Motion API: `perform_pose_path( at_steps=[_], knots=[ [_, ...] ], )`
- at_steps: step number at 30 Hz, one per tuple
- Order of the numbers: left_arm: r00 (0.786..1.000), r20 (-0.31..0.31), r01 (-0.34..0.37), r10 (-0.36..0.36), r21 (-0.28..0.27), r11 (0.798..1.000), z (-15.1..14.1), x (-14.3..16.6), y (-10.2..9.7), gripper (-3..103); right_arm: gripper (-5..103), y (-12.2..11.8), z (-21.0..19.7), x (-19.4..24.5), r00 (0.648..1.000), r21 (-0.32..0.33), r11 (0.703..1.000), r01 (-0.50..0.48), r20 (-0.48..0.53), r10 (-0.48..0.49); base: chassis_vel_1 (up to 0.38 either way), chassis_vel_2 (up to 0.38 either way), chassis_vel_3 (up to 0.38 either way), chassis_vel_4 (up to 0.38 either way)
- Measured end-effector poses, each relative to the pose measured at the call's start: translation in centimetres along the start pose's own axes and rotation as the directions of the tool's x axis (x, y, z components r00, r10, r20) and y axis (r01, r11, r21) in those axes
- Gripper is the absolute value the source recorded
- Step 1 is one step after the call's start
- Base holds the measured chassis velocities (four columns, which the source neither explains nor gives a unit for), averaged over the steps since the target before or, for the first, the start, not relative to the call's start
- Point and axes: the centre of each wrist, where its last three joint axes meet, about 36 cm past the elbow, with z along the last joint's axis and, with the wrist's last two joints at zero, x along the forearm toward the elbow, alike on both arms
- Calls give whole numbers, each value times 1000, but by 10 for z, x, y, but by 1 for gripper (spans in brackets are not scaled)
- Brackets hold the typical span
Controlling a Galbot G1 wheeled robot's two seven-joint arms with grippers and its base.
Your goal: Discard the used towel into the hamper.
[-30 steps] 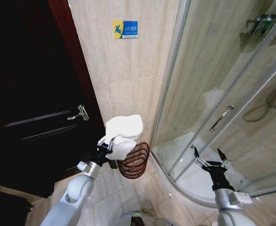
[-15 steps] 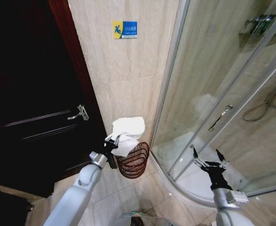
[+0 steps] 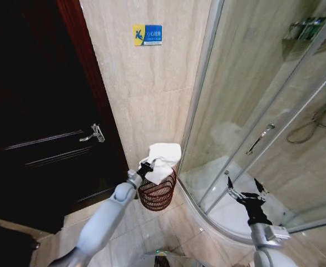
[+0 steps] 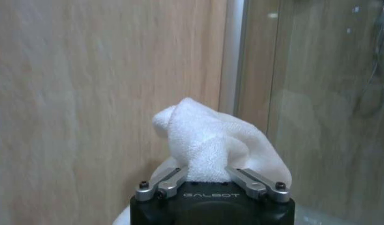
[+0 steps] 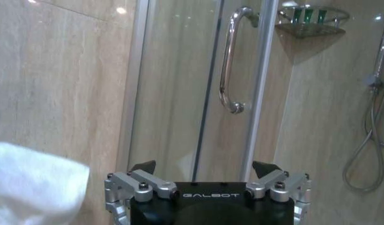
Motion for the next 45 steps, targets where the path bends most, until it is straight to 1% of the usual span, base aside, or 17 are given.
perform_pose_path(
  at_steps=[2,4,6,8,11,16,25,27,28,30,36,37,38,39,41,42,45],
  knots=[
    [1000,-16,10,-10,-32,999,14,-11,0,8,100,-1,2,0,1000,0,1000,-2,-3,2,0,0,0,0],
    [999,-40,25,-27,-45,999,31,-22,-2,8,100,-1,6,1,1000,0,1000,-2,-6,2,0,0,0,0],
    [998,-44,32,-34,-51,998,34,-24,-2,8,100,-1,7,1,1000,0,1000,-2,-7,2,0,0,0,0],
    [998,-49,47,-50,-72,996,42,-29,0,8,100,-1,9,2,1000,0,1000,-1,-9,1,0,0,0,0],
    [996,-58,64,-69,-87,994,50,-34,2,8,100,-1,10,2,1000,1,1000,0,-9,0,0,0,0,0],
    [991,-77,100,-107,-94,991,66,-46,5,8,100,0,14,2,1000,3,1000,2,-12,-2,0,0,0,0],
    [988,-72,132,-139,-101,986,69,-65,13,8,100,1,18,1,1000,4,1000,5,-16,-5,0,0,0,0],
    [986,-63,147,-156,-128,981,68,-73,20,8,100,1,19,0,1000,3,1000,6,-17,-6,0,0,0,0],
    [986,-63,147,-156,-128,981,68,-73,20,8,100,1,19,0,1000,3,1000,6,-17,-6,0,0,0,0],
    [984,-58,156,-166,-152,976,67,-77,26,8,100,2,20,-1,1000,2,1000,6,-18,-6,0,0,0,0],
    [981,-62,173,-185,-163,971,69,-79,29,8,100,1,21,0,1000,2,1000,4,-19,-4,0,0,0,0],
    [980,-66,174,-187,-166,971,68,-79,29,6,100,1,21,0,1000,2,1000,4,-19,-4,0,0,0,0],
    [980,-68,174,-187,-169,970,68,-79,29,11,100,1,21,0,1000,2,1000,4,-19,-4,0,0,0,0],
    [980,-70,174,-188,-170,970,67,-79,29,11,100,1,21,0,1000,2,1000,4,-19,-4,0,0,0,0],
    [978,-74,179,-194,-171,969,65,-80,28,22,100,1,21,0,1000,2,1000,4,-18,-4,0,0,0,0],
    [978,-74,179,-194,-171,969,65,-80,28,22,100,1,21,0,1000,2,1000,4,-18,-4,0,0,0,0],
    [977,-75,183,-199,-175,967,62,-81,28,37,100,1,20,0,1000,2,1000,3,-15,-3,0,0,0,0]
  ],
)
